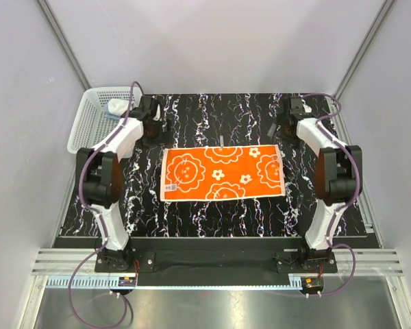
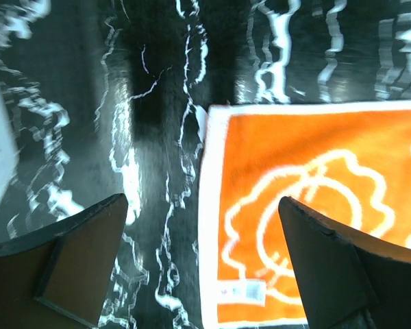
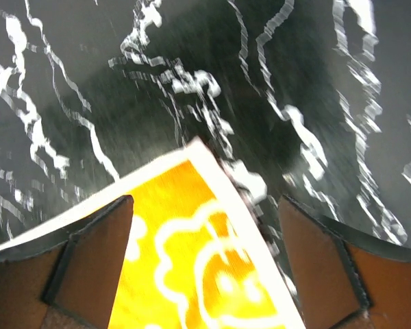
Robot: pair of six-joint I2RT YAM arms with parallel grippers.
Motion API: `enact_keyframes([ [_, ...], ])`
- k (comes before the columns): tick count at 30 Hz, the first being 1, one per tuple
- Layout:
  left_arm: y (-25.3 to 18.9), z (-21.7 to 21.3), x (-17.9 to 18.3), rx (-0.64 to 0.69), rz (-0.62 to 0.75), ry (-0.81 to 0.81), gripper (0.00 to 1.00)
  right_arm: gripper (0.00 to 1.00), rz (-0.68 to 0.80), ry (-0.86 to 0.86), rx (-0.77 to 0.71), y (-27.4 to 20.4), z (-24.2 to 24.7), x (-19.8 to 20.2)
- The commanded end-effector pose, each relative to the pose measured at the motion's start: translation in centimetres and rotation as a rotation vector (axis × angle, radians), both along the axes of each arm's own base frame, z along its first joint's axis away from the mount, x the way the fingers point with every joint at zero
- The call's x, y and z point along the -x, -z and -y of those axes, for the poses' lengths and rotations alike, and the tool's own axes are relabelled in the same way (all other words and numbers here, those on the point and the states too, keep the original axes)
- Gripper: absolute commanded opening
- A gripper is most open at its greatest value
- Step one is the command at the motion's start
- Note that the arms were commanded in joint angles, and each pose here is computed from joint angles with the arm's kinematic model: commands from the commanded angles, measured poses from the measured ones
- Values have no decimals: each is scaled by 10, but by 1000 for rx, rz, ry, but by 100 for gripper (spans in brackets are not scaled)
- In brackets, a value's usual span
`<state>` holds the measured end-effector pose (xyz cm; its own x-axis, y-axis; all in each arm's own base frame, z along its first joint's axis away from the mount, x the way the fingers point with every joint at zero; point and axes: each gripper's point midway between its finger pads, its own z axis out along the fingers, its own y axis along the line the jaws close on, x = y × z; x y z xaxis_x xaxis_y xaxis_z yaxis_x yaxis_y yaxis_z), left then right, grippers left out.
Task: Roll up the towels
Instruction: Flatten the towel, then fold the towel
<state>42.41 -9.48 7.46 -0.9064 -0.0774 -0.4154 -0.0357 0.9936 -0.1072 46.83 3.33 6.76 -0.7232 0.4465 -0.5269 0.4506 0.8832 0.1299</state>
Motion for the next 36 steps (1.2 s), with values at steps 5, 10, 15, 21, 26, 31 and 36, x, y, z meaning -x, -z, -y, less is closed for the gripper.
enact_keyframes([
  [5, -72, 21, 16, 5, 157, 36, 99, 95, 57, 46, 25, -49, 16, 67],
  [10, -81, 18, 62, 20, 154, -7, 99, 94, 22, 103, -17, -35, 19, 136],
  [15, -69, 16, 120, 145, 166, -86, 94, 89, 8, 135, -207, -19, -7, 176],
  [21, -26, 20, 169, 241, 123, -140, 94, 84, -57, 172, -259, 13, -12, 213],
  [26, 6, 25, 179, 267, 75, -153, 91, 78, -117, 170, -236, 36, -10, 217],
  [31, 17, 28, 180, 256, 43, -149, 91, 68, -145, 172, -243, 50, -13, 214],
  [36, 22, 32, 181, 257, 40, -140, 91, 62, -128, 175, -218, 48, -9, 201],
])
